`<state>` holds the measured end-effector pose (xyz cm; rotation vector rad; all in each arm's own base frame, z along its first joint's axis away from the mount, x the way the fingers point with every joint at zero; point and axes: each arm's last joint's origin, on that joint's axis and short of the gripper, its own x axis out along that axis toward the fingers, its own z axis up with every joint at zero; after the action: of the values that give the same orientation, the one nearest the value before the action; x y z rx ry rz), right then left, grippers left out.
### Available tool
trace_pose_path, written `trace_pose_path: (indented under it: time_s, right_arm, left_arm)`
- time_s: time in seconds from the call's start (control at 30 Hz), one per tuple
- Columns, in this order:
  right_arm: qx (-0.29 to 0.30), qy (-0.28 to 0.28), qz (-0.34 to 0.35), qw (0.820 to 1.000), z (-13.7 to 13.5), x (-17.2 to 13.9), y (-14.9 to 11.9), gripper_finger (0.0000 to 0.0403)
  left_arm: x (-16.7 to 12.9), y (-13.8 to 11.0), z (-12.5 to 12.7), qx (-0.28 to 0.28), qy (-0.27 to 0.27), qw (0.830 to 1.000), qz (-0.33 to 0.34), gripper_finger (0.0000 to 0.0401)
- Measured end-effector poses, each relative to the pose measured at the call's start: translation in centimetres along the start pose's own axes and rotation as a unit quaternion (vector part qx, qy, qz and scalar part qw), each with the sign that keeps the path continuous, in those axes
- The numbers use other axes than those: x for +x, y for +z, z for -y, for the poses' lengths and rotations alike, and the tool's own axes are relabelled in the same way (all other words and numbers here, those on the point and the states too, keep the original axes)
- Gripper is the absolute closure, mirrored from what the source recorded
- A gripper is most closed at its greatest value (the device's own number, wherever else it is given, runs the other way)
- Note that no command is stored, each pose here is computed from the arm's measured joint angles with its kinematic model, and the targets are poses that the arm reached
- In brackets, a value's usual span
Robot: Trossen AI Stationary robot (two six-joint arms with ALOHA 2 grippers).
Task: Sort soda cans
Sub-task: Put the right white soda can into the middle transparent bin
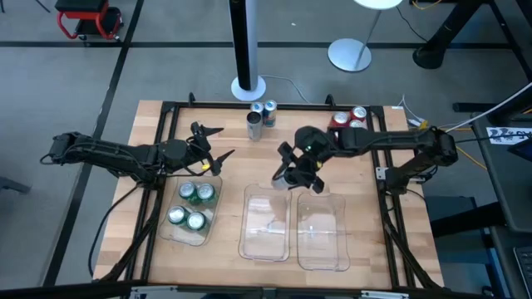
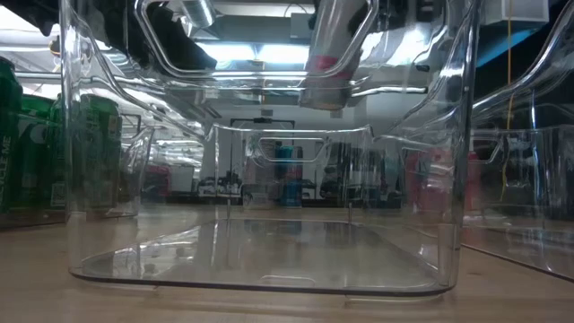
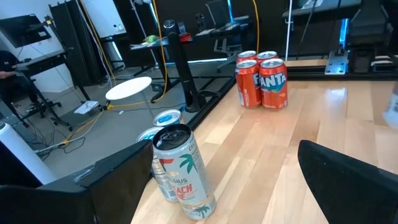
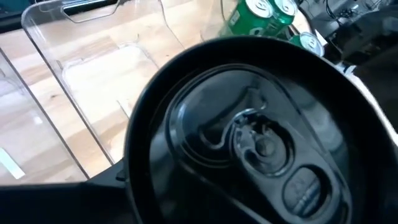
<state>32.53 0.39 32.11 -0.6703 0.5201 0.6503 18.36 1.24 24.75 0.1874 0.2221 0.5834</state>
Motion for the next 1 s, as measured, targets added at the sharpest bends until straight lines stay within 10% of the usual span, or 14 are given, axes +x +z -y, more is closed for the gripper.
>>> trace_pose_path:
  time_s: [1.0]
  right_arm:
    - [0.037,0.11,-0.033,0.993,-1.9,10.3,-2.4,0.0155]
  left_arm:
    - [0.0,0.0,0.0,-0.004,0.0,1.0,0.0,0.0013]
